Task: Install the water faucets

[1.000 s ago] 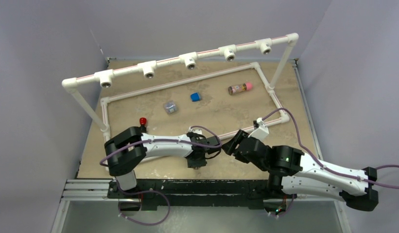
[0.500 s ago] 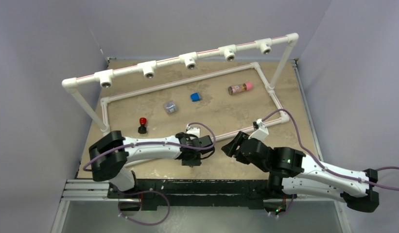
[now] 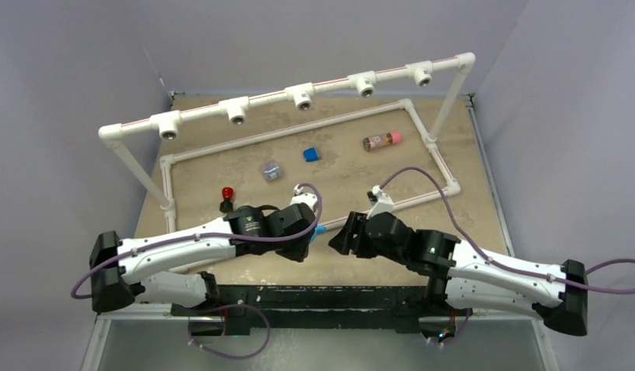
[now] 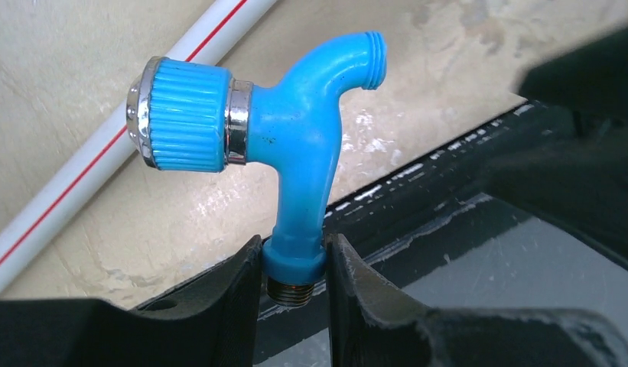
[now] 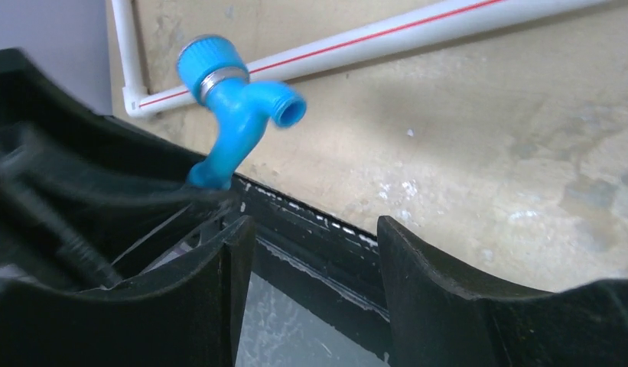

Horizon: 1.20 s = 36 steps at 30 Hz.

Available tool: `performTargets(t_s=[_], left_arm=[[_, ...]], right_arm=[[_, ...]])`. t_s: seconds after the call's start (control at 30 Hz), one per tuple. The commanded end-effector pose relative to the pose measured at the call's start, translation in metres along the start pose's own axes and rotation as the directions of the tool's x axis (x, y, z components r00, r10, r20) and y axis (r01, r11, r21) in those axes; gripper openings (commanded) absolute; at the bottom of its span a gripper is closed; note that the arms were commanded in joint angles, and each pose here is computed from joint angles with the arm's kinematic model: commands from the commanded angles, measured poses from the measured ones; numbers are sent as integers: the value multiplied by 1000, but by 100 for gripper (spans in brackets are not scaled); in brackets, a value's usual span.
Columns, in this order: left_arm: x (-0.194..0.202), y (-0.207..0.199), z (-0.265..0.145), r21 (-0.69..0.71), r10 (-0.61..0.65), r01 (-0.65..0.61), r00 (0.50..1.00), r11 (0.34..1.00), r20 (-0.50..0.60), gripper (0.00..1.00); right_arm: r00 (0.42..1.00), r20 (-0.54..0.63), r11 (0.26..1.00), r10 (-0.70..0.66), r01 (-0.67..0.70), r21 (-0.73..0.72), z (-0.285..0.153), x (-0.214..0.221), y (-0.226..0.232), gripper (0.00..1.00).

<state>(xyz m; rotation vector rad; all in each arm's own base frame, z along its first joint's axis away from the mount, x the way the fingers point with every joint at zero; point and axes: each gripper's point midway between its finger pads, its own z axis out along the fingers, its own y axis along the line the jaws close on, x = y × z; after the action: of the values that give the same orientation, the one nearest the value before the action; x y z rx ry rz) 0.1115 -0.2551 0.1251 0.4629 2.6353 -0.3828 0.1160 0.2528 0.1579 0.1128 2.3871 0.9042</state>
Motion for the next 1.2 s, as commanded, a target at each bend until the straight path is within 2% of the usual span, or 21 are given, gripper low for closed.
performTargets(t_s=[0.0, 0.13, 0.3, 0.57, 0.77, 0.97, 1.17], left_arm=[[-25, -19, -45, 154, 154, -169, 983, 974, 104, 0], [-32, -29, -68, 233, 216, -248, 964, 940, 157, 0], [-37, -39, -87, 295, 283, -335, 937, 895, 207, 0], [-53, -66, -138, 445, 281, -443, 879, 778, 384, 0], [-53, -78, -159, 502, 296, -503, 849, 703, 437, 0], [-54, -78, -160, 494, 317, -529, 835, 690, 450, 0], [-60, -73, -158, 458, 314, -526, 830, 717, 461, 0]], right_arm=[[999, -27, 985, -45, 40, -170, 9, -15, 35, 63], [999, -6, 941, -51, 46, -334, -2, -36, 62, 64], [999, -2, 861, -54, 45, -506, -26, -41, 94, 66], [999, -34, 820, -37, 11, -572, -46, -36, 100, 67], [997, -63, 779, -37, -11, -627, -63, -33, 109, 64], [994, -110, 710, -28, -58, -702, -83, -29, 122, 60], [989, -151, 683, -1, -110, -722, -92, -23, 119, 49]])
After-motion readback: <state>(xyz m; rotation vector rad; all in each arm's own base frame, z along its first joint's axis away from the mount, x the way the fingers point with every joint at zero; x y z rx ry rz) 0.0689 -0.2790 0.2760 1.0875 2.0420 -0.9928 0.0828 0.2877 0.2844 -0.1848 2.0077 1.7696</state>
